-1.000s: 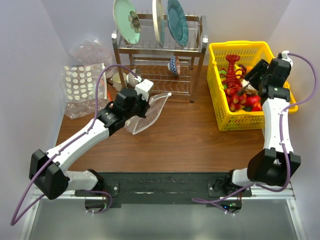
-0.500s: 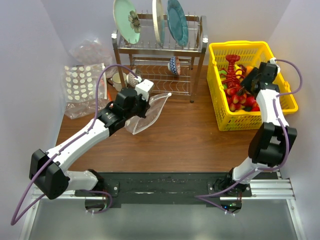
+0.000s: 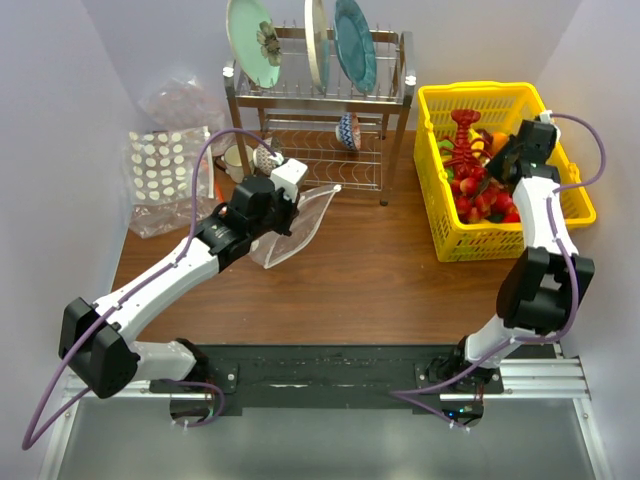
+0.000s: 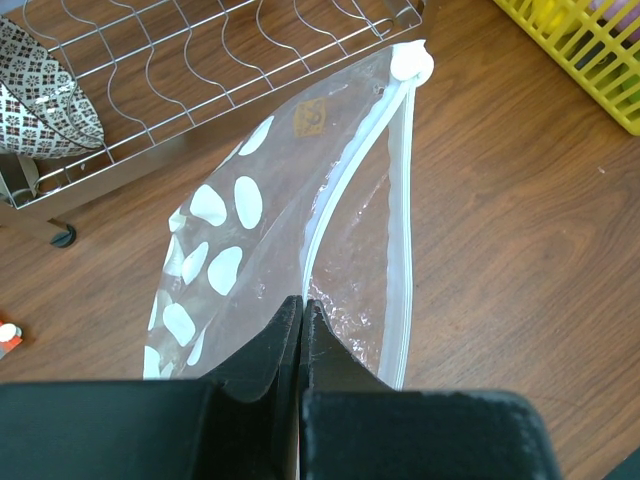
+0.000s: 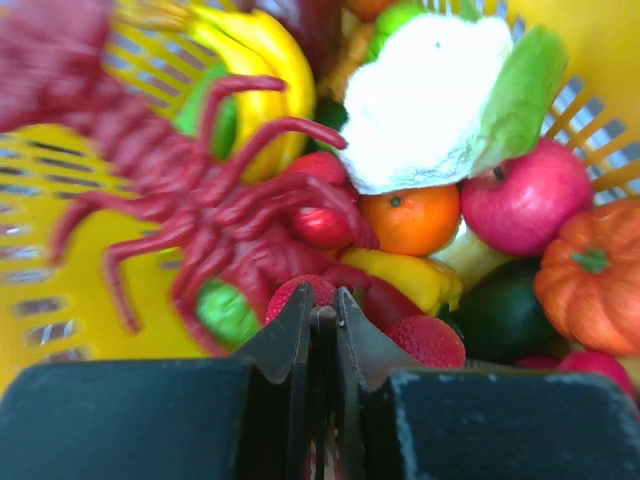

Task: Place the food in the zip-top bag and seal the zipper
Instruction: Pick up the fake fruit from the bin.

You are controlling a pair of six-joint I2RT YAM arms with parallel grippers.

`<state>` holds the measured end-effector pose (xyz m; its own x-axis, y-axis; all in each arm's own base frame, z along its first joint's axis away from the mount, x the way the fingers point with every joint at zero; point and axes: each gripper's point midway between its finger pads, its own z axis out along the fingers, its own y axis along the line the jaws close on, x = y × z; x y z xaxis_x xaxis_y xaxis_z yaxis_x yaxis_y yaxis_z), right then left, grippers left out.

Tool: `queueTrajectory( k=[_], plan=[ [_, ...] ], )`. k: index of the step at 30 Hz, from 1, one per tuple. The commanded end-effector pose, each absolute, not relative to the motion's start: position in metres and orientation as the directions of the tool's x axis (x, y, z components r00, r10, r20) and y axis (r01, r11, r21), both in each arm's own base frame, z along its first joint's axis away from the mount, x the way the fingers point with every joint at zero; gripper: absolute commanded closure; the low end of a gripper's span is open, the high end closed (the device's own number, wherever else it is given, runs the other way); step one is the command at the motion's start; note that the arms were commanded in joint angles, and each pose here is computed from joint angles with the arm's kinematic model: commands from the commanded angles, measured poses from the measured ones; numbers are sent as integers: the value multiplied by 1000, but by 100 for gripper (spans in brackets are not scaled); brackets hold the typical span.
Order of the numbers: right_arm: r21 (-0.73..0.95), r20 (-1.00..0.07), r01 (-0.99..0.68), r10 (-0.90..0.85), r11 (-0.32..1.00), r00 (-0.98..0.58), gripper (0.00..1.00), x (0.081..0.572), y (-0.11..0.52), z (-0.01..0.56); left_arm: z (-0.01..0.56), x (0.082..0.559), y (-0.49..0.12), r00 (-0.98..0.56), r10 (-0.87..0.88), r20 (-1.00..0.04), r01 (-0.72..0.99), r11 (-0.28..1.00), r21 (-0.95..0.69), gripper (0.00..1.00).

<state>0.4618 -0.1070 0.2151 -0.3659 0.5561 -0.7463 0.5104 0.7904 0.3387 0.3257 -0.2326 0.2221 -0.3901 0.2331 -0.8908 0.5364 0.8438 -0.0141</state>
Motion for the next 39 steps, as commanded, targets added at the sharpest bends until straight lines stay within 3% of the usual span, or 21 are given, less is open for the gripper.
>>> queueTrajectory(
  k=[1, 11, 15, 18, 25, 28, 34, 39],
  plan=[
    [348, -875, 425, 452, 836, -173, 100, 444, -104, 342, 225, 330, -234, -368, 234, -900, 536, 844, 0, 100],
    [424, -898, 239, 439, 873, -10, 100, 395, -67, 458, 225, 330, -235, -370, 234, -899, 537, 844, -2, 100],
    [518, -854, -22, 515, 855, -72, 100, 385, -11, 478, 223, 331, -239, -376, 232, -897, 546, 837, -12, 100],
    [593, -805, -236, 560, 770, -195, 100, 378, 43, 481, 224, 331, -242, -380, 230, -896, 552, 834, -20, 100],
    [649, -761, -490, 480, 582, -437, 100, 351, 177, 446, 227, 331, -252, -397, 211, -893, 571, 819, -60, 100],
    [711, -702, -534, 499, 457, -508, 100, 338, 209, 433, 233, 331, -260, -415, 195, -889, 585, 805, -97, 100],
    [685, -728, -621, 381, 380, -570, 100, 310, 247, 412, 255, 332, -268, -412, 147, -899, 588, 797, -139, 100],
    [697, -709, -678, 364, 233, -604, 100, 286, 270, 410, 258, 330, -276, -436, 119, -892, 599, 778, -189, 100]
  ],
)
